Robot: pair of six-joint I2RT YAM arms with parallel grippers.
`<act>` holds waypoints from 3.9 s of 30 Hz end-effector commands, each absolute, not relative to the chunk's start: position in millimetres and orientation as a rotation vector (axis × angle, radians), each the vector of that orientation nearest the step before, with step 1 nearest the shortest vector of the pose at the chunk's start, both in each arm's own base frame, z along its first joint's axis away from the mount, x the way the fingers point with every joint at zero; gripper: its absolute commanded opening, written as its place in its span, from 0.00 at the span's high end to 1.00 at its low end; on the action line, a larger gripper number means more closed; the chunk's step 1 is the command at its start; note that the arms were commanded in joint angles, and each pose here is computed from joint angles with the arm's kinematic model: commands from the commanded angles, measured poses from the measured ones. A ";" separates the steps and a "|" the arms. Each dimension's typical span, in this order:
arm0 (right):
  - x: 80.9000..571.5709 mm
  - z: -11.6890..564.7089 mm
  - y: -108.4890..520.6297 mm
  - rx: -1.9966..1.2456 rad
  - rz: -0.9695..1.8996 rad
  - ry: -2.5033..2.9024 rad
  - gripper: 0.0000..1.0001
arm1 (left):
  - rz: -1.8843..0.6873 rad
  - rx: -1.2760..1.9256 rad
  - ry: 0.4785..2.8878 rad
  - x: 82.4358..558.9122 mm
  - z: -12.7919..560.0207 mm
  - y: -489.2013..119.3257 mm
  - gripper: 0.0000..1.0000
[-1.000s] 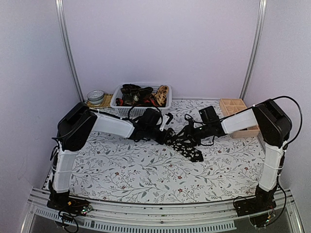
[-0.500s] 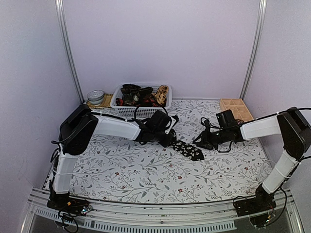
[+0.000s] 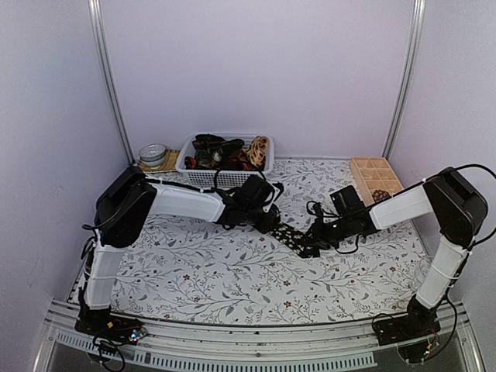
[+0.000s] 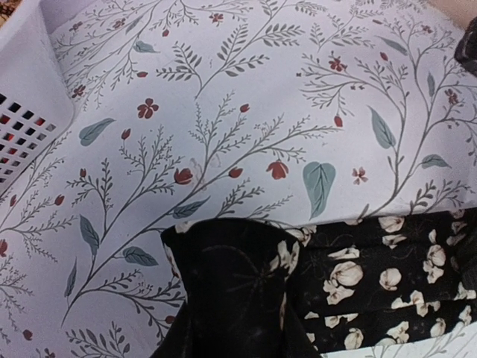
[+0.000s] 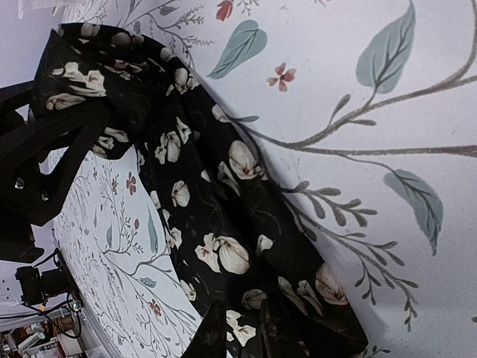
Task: Roll the ties
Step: Roll the tie at the center of the board.
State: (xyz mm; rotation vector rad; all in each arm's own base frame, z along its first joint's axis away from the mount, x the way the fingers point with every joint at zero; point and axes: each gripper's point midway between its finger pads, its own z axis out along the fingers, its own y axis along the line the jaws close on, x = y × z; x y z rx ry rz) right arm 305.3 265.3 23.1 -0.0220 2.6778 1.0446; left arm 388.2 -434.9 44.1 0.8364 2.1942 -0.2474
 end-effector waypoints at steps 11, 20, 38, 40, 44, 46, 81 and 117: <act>280.2 0.0 262.4 0.009 0.965 2.788 0.83 | 0.192 1.044 1.963 363.9 32.8 -438.7 1.00; 292.0 35.6 268.4 0.025 1.094 2.708 0.72 | 0.371 1.168 1.840 342.7 15.0 -444.5 1.00; 308.9 81.4 239.7 0.225 1.284 2.541 0.58 | 0.249 1.162 1.866 323.1 18.9 -459.6 0.73; 309.9 82.6 238.8 0.229 1.292 2.533 0.58 | 0.232 1.160 1.873 321.4 20.1 -461.5 0.73; 311.6 83.2 238.1 0.241 1.304 2.527 0.57 | 0.201 1.150 1.878 319.8 25.5 -464.8 0.70; 312.6 82.9 238.8 0.240 1.307 2.526 0.57 | 0.183 1.145 1.883 319.0 28.4 -466.6 0.67; 300.3 9.3 258.1 0.253 1.289 2.697 0.71 | -0.052 1.167 1.849 306.5 70.4 -496.4 0.27; 342.9 77.4 291.5 0.149 1.323 2.563 0.44 | -0.570 0.843 1.982 348.6 144.6 -456.4 0.11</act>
